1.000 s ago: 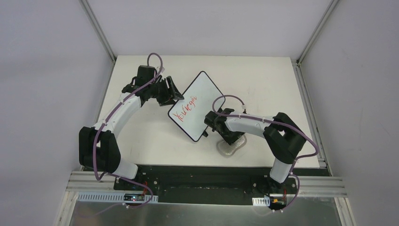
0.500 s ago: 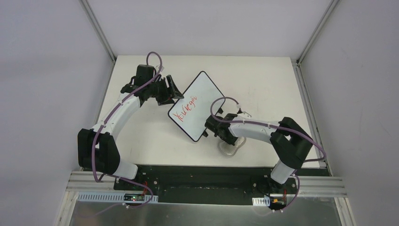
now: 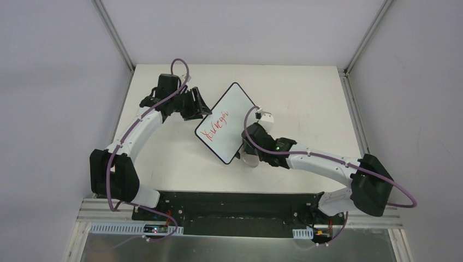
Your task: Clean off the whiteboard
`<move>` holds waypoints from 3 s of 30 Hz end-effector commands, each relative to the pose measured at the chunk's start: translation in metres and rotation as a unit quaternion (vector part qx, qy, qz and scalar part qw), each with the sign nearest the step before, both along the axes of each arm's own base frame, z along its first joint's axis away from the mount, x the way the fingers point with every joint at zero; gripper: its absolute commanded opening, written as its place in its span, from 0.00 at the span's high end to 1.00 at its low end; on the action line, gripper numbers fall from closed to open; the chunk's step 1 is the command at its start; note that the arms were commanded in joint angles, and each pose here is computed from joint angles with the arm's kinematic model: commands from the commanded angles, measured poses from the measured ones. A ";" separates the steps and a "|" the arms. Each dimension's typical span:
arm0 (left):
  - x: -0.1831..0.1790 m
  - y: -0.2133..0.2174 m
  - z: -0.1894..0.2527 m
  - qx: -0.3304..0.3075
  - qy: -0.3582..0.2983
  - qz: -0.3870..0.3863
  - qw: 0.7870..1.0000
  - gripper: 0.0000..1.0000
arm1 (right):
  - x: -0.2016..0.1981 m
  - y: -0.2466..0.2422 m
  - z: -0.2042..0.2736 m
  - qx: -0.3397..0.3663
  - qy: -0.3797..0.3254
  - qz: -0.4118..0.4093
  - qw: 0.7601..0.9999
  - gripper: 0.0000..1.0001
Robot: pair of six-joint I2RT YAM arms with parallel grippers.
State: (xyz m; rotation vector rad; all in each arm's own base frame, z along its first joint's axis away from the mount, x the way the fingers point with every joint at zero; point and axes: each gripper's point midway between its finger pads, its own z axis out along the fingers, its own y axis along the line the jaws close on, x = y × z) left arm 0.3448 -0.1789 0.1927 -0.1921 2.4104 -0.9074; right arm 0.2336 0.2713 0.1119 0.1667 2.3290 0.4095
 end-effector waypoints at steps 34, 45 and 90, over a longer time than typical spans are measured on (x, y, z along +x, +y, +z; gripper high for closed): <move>0.010 -0.006 -0.016 0.079 -0.025 -0.061 0.995 1.00 | 0.082 0.195 0.083 0.165 -0.133 0.220 0.952 1.00; 0.008 -0.007 -0.026 0.081 0.009 -0.066 0.994 1.00 | 0.134 0.096 -0.044 0.211 0.030 0.048 0.976 1.00; -0.001 -0.013 -0.028 0.066 0.026 -0.090 0.993 1.00 | 0.118 0.137 0.017 0.245 -0.045 0.065 0.966 1.00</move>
